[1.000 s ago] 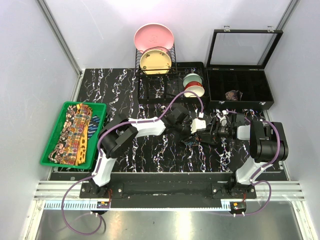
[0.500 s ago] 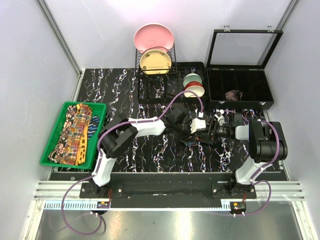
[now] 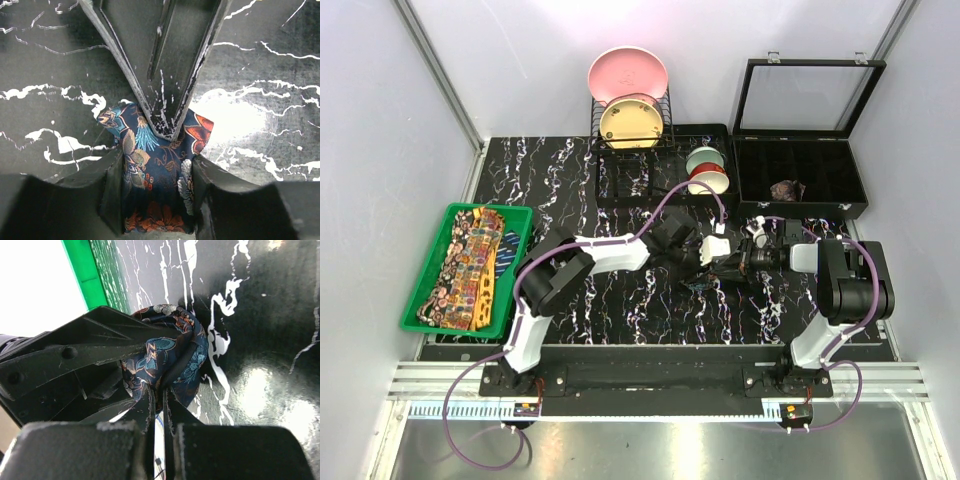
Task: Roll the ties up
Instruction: Pick up the tie at the center of the board.
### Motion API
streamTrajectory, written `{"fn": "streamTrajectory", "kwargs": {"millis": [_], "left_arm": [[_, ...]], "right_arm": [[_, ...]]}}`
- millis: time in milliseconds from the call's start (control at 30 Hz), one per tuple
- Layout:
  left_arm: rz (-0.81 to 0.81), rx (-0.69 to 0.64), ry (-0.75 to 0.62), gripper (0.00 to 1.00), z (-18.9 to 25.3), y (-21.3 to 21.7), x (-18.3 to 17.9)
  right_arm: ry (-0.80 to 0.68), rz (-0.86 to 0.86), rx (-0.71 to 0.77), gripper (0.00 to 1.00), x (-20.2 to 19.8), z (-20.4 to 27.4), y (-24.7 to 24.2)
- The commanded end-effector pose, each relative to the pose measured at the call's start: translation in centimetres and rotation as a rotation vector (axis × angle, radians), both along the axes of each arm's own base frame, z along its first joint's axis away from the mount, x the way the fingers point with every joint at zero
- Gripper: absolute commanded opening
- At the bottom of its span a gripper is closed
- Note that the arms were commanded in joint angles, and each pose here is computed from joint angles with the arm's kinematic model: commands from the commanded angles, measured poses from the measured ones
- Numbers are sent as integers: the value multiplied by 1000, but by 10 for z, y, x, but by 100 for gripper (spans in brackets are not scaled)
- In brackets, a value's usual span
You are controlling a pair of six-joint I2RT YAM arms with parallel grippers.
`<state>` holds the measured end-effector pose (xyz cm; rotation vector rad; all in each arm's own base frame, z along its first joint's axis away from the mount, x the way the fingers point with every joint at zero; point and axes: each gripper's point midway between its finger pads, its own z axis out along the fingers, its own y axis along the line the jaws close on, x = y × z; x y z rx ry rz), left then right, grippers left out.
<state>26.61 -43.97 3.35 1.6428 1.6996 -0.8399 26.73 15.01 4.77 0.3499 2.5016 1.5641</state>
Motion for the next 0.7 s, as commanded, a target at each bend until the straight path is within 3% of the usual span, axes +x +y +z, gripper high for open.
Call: {"fn": "streamTrajectory", "kwargs": {"millis": [0, 67, 133, 367, 667], "left_arm": [[58, 88, 59, 61, -11, 28, -10], [73, 62, 54, 74, 0, 26, -9], [94, 37, 47, 99, 15, 27, -8], [160, -47, 18, 99, 68, 32, -2], [284, -52, -19, 99, 138, 90, 9]], "right_arm": [[-91, 9, -72, 0, 8, 18, -3], [-119, 18, -79, 0, 9, 25, -4], [-126, 22, -95, 0, 9, 31, -5], [-156, 32, -155, 0, 9, 48, -11], [-313, 15, -452, 0, 46, 126, -73]]}}
